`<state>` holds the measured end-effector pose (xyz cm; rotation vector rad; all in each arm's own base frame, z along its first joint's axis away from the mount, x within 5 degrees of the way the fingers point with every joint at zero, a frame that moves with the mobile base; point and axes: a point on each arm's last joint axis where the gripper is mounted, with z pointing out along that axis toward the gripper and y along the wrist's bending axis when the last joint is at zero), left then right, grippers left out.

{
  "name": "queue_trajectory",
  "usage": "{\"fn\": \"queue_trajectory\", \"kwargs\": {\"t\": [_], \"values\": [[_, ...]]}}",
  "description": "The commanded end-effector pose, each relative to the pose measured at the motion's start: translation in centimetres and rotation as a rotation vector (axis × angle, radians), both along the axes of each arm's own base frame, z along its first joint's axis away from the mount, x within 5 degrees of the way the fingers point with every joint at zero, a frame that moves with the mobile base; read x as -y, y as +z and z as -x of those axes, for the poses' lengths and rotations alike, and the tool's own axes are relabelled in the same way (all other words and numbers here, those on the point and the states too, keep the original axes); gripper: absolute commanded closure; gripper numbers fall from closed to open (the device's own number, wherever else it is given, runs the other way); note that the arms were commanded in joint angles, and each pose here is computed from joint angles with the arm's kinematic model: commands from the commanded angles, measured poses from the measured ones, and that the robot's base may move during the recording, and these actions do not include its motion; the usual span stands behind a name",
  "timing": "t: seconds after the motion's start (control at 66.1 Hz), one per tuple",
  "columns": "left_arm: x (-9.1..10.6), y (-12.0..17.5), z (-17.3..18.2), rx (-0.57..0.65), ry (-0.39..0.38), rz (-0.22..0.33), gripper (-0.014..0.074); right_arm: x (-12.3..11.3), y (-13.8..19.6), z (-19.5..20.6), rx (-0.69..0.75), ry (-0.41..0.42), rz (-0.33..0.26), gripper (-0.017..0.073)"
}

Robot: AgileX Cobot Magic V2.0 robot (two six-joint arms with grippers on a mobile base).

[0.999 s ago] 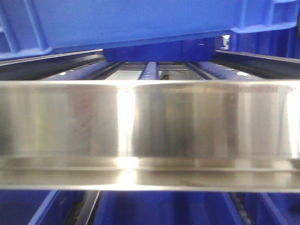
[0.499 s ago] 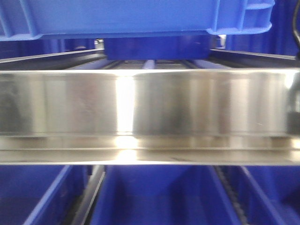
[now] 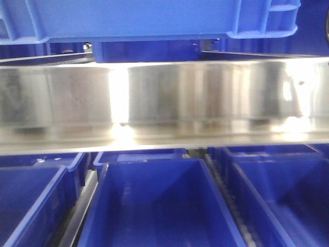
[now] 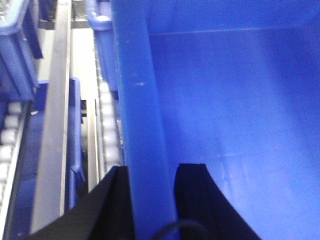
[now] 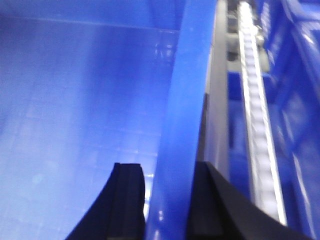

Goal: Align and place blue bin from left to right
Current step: 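Back the base away from the shelf holding the bin raised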

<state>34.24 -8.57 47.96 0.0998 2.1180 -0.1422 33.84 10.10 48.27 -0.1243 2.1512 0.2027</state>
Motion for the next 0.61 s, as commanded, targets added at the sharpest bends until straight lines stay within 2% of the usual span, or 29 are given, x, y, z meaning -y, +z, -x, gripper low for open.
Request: {"fn": "queue_trajectory", "kwargs": {"t": [0.0, 0.59], "values": [[0.3, 2.12, 0.6, 0.139, -0.034, 0.046, 0.0705, -0.24, 1.9, 0.65, 0.114, 0.032, -0.046, 0.0712], [0.3, 2.12, 0.6, 0.139, -0.034, 0.046, 0.0705, -0.24, 1.91, 0.64, 0.115, 0.032, -0.046, 0.0712]]}}
